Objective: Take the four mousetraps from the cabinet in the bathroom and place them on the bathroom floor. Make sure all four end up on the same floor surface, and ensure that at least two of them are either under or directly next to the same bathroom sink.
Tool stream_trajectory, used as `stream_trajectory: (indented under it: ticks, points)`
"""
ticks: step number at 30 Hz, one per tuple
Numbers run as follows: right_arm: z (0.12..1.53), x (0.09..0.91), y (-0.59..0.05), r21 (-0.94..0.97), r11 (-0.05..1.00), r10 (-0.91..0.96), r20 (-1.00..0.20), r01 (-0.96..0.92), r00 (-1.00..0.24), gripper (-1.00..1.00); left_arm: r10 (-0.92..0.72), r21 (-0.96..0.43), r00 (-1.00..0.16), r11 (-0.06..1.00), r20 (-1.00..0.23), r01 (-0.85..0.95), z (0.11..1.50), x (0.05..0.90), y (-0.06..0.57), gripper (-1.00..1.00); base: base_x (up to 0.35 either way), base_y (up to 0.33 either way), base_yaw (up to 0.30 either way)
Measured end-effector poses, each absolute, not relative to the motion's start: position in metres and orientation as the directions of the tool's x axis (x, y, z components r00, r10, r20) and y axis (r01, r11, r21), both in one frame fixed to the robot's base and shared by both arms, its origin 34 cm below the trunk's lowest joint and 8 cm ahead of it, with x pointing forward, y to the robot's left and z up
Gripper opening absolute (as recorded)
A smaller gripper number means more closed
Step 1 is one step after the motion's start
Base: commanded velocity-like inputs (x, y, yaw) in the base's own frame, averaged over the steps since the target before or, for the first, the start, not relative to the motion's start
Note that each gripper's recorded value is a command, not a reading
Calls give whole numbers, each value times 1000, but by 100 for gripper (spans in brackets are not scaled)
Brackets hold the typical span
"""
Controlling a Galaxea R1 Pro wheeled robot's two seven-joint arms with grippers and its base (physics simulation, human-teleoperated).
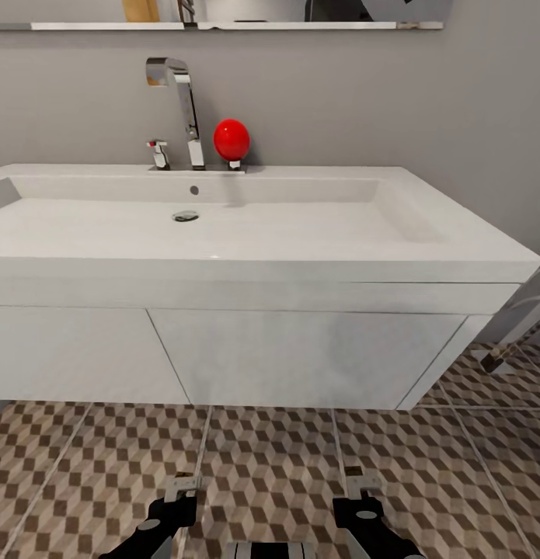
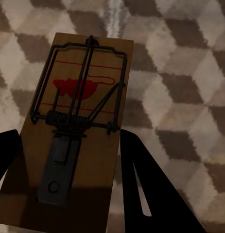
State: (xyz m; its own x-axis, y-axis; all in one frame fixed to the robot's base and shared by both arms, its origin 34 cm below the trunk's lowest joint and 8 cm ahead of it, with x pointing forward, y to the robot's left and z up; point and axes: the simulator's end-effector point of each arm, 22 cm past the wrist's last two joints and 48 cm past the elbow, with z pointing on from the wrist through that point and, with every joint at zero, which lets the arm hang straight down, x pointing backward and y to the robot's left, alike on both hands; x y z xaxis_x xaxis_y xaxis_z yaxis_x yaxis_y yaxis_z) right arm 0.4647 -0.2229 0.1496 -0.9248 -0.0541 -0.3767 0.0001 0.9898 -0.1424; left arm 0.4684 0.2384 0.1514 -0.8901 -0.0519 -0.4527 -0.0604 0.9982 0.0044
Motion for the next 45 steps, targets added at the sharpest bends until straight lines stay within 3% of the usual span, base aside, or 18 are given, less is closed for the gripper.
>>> stream_trajectory:
  ticks: [35,40,45]
  points:
    - [150,465,-222,-141,990,-53,-379,1,-924,-100,-53,7,-884,998,-464,-64,153,472,239,-100,0,0,0]
    - [156,479,-217,-136,991,-52,-406,4,-912,-100,-56,-1,-879,998,-474,-63,157,480,236,-100,0,0,0]
    - [176,522,-196,-126,992,-79,-471,-21,-879,-100,-56,-15,-912,998,-407,-54,153,474,230,-100,0,0,0]
